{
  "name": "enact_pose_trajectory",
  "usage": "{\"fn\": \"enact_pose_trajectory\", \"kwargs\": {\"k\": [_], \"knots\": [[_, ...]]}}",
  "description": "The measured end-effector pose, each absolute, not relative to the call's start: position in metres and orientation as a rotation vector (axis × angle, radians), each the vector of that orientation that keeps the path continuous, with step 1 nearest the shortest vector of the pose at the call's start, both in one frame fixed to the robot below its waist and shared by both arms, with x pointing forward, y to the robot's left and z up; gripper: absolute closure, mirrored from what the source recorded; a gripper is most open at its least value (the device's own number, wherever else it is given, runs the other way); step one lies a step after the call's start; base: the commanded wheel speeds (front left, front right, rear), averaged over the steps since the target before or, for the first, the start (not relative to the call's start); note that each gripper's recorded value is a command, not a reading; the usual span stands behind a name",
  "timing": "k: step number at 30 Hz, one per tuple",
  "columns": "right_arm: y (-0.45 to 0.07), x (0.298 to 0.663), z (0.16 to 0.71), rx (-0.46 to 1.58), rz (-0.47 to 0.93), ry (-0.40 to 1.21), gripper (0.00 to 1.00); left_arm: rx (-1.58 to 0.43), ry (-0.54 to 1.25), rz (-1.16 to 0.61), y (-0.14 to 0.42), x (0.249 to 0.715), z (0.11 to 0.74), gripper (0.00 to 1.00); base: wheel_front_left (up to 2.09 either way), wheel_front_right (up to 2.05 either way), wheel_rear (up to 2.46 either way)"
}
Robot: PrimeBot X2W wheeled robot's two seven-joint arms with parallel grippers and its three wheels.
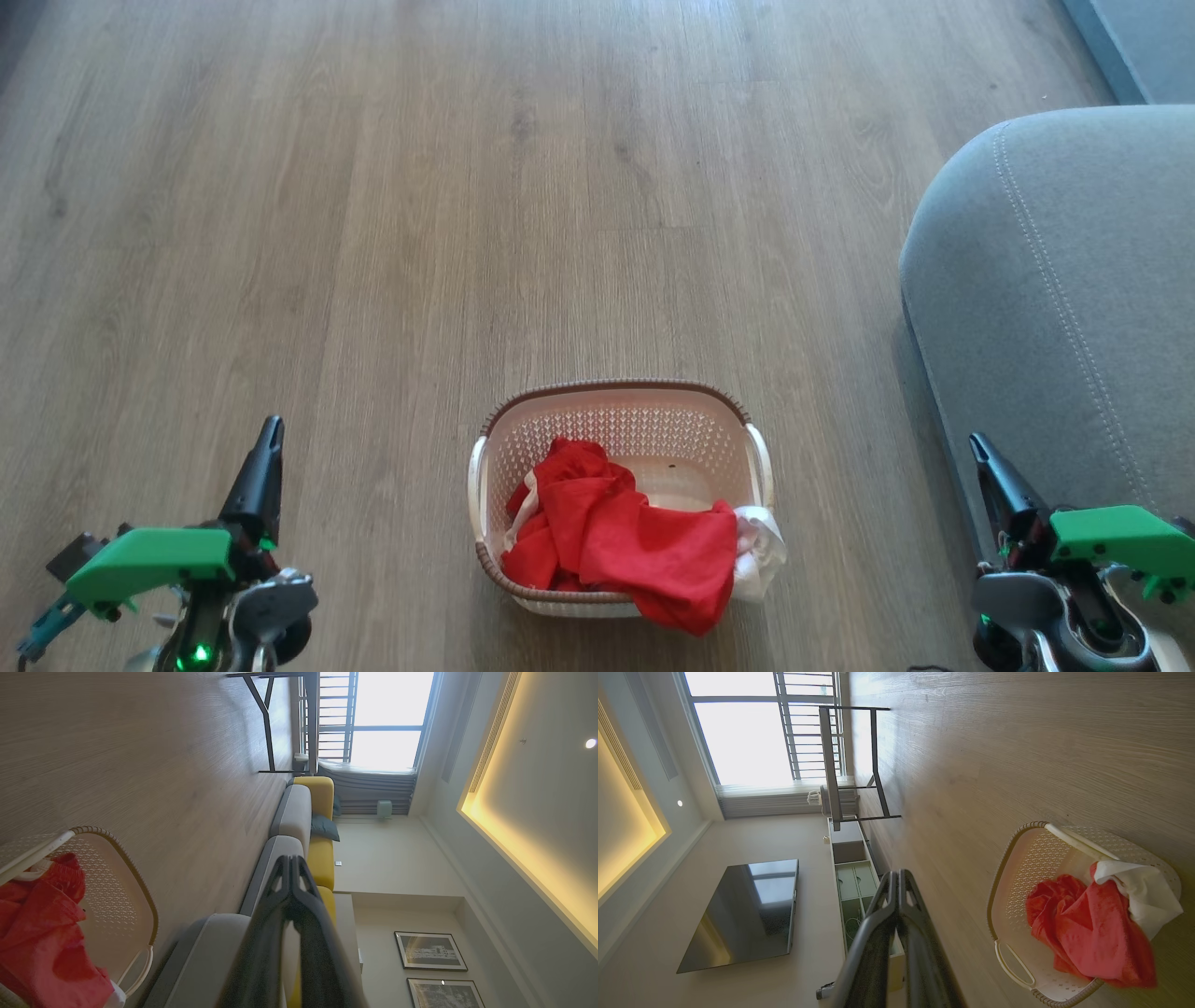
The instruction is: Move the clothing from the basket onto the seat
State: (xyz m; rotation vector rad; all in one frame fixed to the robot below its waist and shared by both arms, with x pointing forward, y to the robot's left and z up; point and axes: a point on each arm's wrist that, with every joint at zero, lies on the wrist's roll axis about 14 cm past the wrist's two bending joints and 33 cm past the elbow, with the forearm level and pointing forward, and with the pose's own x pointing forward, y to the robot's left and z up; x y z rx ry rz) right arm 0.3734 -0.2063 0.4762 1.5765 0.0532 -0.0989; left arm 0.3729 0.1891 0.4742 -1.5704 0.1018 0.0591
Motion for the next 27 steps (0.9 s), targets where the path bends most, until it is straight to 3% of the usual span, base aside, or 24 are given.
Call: {"fn": "enact_pose_trajectory", "kwargs": {"k": [27], "knots": [[-0.2063,0.3734,0.4762,1.576,-0.099,0.053,1.0,-1.57,0.102,0.059,0.1891,0.3729,0.4742,1.0,0.0,0.0,0.0]]}}
